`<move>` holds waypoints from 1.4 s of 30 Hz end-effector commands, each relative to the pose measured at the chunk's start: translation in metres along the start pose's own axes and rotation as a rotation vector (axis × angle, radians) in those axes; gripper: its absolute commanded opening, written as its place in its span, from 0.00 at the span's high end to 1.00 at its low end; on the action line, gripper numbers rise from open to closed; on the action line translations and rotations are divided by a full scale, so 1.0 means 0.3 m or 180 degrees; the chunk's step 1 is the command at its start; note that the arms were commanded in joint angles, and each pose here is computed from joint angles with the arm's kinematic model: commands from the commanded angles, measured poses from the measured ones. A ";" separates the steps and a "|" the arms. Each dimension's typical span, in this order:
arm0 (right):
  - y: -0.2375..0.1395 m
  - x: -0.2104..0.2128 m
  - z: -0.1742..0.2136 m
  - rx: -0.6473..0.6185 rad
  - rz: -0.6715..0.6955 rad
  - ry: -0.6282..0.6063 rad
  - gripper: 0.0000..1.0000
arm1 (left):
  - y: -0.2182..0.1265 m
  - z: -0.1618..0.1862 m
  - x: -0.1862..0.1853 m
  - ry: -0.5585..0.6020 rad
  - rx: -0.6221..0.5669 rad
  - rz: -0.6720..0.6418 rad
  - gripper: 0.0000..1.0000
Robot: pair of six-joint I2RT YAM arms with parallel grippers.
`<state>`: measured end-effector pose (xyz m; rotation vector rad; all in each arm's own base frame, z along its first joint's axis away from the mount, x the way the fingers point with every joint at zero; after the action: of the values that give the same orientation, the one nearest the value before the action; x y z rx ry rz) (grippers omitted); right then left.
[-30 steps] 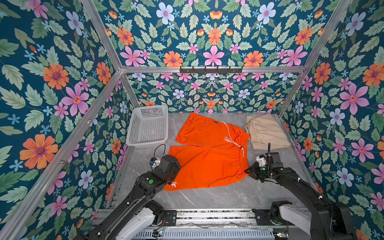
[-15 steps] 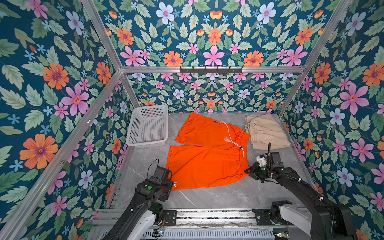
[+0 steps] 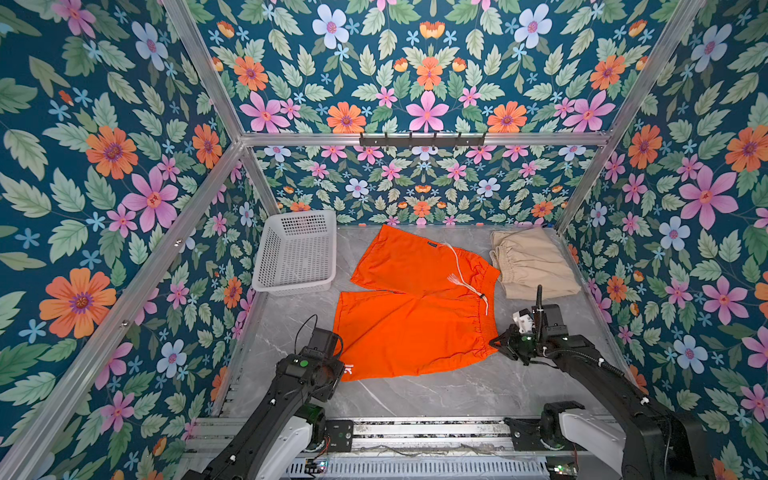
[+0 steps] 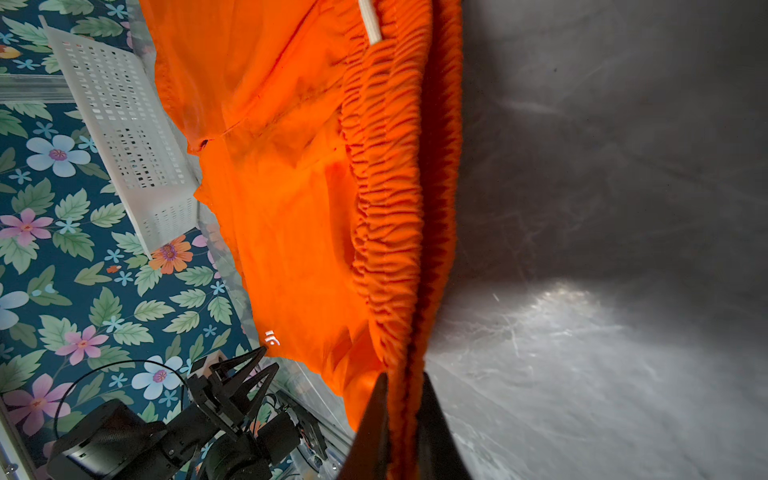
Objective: Fold and stack the shorts
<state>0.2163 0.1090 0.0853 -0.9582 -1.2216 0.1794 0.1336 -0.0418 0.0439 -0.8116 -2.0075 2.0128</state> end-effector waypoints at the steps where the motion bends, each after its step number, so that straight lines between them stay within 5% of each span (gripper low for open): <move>1: -0.004 0.001 0.005 0.0016 0.0017 -0.0021 0.88 | 0.013 -0.024 -0.001 0.0103 -0.0104 -0.0023 0.54; 9: -0.002 -0.010 0.018 0.0074 0.0036 -0.0002 0.89 | 0.067 -0.030 0.007 0.0052 -0.0083 -0.0026 0.62; 18: -0.009 -0.013 0.031 0.0120 0.0063 0.0001 0.90 | 0.032 -0.070 -0.019 0.0113 -0.0250 -0.0013 1.00; 32: -0.046 0.017 0.199 0.0472 0.0624 -0.0232 0.91 | -0.285 -0.152 -0.049 0.0391 -0.0834 0.0234 1.00; 42: -0.158 0.079 0.197 0.0305 0.0693 -0.0348 0.92 | -0.546 -0.301 -0.278 0.1269 -0.1595 0.0288 1.00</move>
<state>0.1616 0.1352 0.1372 -0.9447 -1.2381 0.4093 0.1917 -0.0039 0.2098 -1.2585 -2.2464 1.4687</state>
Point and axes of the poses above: each gripper's point midway between its finger pads, its own y axis out along the fingers, its own x axis along the line the jaws close on, z = x × y, the point moved 2 cm from there along -y, back along the fingers, and after that the axes turned 3 degrees about y, right-handed, at the moved point
